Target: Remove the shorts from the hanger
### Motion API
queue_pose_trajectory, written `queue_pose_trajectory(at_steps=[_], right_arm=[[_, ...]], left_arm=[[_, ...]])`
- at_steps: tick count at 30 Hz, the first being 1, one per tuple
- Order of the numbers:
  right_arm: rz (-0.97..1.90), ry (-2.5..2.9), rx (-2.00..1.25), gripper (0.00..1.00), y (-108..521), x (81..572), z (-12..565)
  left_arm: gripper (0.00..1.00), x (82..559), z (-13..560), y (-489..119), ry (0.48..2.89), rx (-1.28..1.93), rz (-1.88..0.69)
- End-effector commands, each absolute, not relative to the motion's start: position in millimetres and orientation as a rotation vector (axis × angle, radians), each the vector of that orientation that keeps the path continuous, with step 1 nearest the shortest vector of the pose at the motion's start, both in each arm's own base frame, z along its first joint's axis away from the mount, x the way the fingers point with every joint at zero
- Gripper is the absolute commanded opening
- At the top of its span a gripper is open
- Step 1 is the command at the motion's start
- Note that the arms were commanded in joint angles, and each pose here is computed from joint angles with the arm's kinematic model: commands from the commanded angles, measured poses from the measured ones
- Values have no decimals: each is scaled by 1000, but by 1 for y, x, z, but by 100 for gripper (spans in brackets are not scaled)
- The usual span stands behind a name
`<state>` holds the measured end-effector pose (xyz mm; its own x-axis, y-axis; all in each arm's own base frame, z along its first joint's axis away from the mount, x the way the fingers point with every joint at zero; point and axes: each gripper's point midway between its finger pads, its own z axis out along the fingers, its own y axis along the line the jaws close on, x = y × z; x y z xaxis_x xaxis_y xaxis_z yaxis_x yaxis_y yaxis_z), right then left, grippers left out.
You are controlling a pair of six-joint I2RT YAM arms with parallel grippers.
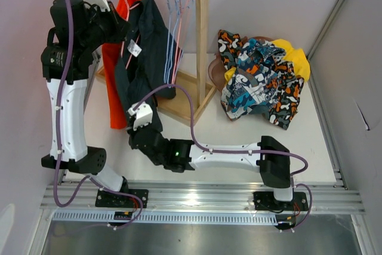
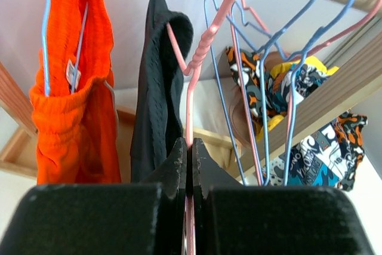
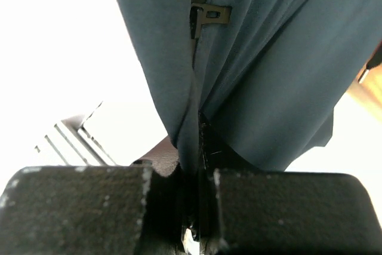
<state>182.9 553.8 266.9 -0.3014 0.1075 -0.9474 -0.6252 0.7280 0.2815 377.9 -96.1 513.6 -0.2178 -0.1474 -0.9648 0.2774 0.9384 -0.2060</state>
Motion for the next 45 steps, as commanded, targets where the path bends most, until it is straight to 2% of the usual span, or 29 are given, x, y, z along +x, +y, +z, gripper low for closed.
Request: queue_pose_trajectory(at_steps=[1,11,15,16,18,19,20,22,23,26,30,34,37,38,39,41,43,44,45], right_arm=[[747,1850,-519,0,556,146,219],[631,1954,-634,0,562,106,152],[395,1924,-748,0,556,88,137],[358,1876,-705,0,561,89,160],[229,1835,-765,0,555,81,158],[187,1799,-733,0,551,86,172],[183,1760,-740,0,554,87,189],[181,1704,-697,0,548,95,225],[192,1678,-668,0,548,98,241],[151,1606,-634,0,536,110,282],[127,1602,-620,0,523,124,290],[127,1656,-559,0,501,146,280],[177,1675,-446,0,482,194,299],[182,1664,-375,0,471,226,316],[216,1658,-382,0,473,238,324],[219,1624,-319,0,464,278,353],[240,1612,-301,0,466,302,369],[249,1585,-278,0,462,312,398],[204,1595,-282,0,462,333,391]], left_arm=[[0,370,606,-90,1416,105,-421],[0,394,610,-60,1398,35,-429],[0,411,600,-48,1423,-13,-436],[0,411,601,-47,1410,-23,-447],[0,405,605,-51,1388,-41,-504],[0,416,583,-52,1440,-65,-530],[0,403,595,-54,1404,-77,-556],[0,410,564,-50,1462,-159,-572],[0,390,583,-47,1393,-182,-584],[0,394,547,-42,1434,-276,-600],[0,383,557,-55,1427,-227,-677],[0,353,579,-81,1437,-73,-772],[0,333,547,-95,1540,-44,-828],[0,299,559,-98,1489,-17,-816],[0,307,520,-92,1559,-95,-789],[0,268,527,-90,1506,-103,-779],[0,254,513,-98,1552,-94,-804],[0,242,506,-100,1590,-87,-806],[0,235,505,-100,1600,-80,-800]])
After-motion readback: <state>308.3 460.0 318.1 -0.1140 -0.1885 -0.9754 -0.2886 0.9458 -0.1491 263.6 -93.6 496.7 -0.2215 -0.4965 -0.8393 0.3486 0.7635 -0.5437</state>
